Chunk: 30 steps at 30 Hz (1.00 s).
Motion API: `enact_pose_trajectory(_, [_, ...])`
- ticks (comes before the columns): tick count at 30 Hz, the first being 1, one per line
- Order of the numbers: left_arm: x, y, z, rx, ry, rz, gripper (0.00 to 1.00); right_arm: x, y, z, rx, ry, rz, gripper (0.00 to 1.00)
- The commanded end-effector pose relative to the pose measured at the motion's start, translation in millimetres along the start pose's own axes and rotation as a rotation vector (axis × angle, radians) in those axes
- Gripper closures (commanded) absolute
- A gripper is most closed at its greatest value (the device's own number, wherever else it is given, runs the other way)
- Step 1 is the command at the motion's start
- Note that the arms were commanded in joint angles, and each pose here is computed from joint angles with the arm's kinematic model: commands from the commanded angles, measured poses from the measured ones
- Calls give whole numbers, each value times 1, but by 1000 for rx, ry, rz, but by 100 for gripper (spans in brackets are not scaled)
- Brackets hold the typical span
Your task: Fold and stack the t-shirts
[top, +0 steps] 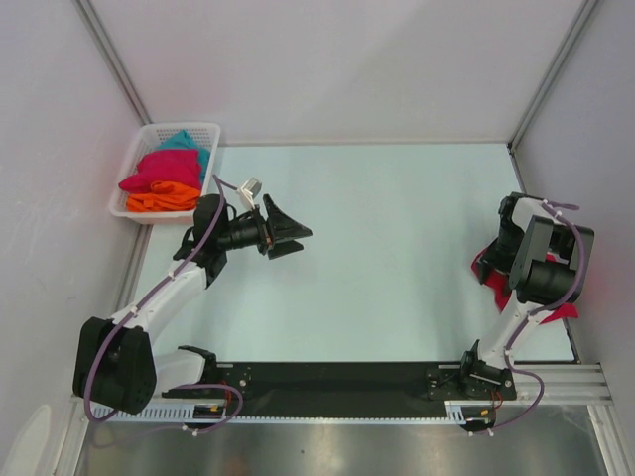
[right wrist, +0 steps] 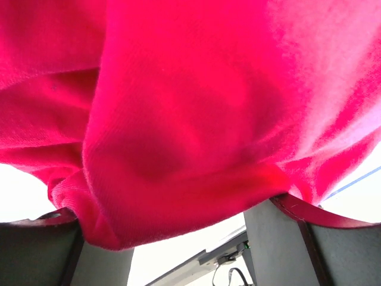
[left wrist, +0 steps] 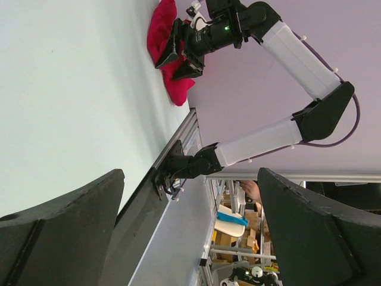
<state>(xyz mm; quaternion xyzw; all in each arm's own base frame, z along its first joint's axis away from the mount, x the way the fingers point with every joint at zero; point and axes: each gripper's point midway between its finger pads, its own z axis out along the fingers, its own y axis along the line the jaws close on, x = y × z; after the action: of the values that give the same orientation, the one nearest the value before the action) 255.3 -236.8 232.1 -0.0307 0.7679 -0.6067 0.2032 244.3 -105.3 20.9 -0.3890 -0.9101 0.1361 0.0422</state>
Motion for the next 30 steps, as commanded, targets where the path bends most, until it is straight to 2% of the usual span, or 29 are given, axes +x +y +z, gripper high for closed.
enact_pose_trajectory(1, [-6, -10, -5, 16, -32, 66, 0, -40, 16, 5, -58, -85, 62, 31])
enact_pose_trajectory(15, [-4, -9, -8, -4, -45, 67, 1, -110, 2, -2, -16, -169, 174, 31])
enact_pose_trajectory(21, [-7, -9, -8, -9, -55, 67, 0, -101, 16, -10, -65, -174, 146, 31])
enact_pose_trajectory(26, [-7, -5, -7, -23, -59, 66, 0, -92, 60, -71, -184, -316, 86, 31])
enact_pose_trajectory(30, [-8, 5, -8, -69, -64, 79, 0, -77, 99, -156, -282, -520, -7, 30])
